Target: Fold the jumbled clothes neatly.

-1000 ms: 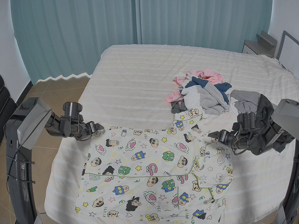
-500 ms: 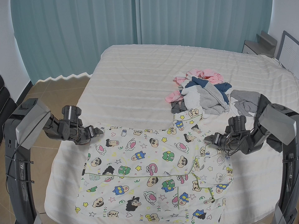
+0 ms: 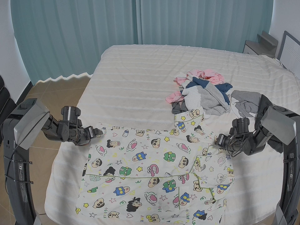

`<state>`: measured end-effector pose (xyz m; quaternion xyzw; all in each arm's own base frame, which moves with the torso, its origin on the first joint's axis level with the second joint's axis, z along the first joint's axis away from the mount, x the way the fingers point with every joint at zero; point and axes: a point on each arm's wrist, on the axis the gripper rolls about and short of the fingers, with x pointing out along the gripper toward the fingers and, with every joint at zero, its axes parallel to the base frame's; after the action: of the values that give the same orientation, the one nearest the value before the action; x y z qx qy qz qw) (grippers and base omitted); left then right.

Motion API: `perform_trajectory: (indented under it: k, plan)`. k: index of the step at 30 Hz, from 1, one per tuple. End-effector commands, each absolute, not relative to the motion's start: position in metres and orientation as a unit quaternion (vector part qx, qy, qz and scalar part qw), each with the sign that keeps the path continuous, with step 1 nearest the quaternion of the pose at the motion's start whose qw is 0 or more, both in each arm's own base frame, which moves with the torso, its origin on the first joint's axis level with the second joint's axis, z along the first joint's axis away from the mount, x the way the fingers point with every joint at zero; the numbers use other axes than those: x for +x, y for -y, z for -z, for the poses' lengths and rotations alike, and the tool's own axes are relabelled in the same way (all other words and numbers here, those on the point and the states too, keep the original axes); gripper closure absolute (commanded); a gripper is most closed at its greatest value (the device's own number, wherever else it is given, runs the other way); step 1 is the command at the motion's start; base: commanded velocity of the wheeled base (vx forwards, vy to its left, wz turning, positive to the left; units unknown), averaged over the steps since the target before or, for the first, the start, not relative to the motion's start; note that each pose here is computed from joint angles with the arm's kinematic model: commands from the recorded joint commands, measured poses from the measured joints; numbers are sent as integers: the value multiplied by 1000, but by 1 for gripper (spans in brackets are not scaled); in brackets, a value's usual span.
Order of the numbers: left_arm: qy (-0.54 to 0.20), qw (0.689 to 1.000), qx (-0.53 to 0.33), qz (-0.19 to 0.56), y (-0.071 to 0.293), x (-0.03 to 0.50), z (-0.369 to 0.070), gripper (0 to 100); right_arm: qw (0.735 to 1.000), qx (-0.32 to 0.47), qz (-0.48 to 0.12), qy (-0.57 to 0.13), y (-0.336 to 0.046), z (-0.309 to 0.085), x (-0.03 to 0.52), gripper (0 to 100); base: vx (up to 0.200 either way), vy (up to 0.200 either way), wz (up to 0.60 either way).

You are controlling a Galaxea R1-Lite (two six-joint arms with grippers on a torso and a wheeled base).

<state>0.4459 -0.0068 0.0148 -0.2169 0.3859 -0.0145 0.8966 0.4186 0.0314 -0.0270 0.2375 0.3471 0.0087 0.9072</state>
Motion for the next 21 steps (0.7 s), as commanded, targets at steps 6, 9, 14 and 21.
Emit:
perform_trajectory:
  k: [6, 9, 14, 21]
  plan:
    - [-374, 901, -219, 15, 6, 439, -18, 0, 917, 229, 12, -325, -26, 26, 417, 100, 0, 0, 0]
    - [-371, 902, -220, 16, 6, 437, -23, 0, 918, 228, 9, -325, -29, 23, 414, 0, 0, 0, 0]
    - [-364, 904, -224, 17, 5, 427, -39, 0, 921, 230, 4, -313, -30, 5, 401, 0, 0, 0, 0]
    - [-382, 880, -275, 55, 6, 370, -73, 0, 932, 237, -11, -275, -27, -43, 339, 0, 0, 0, 0]
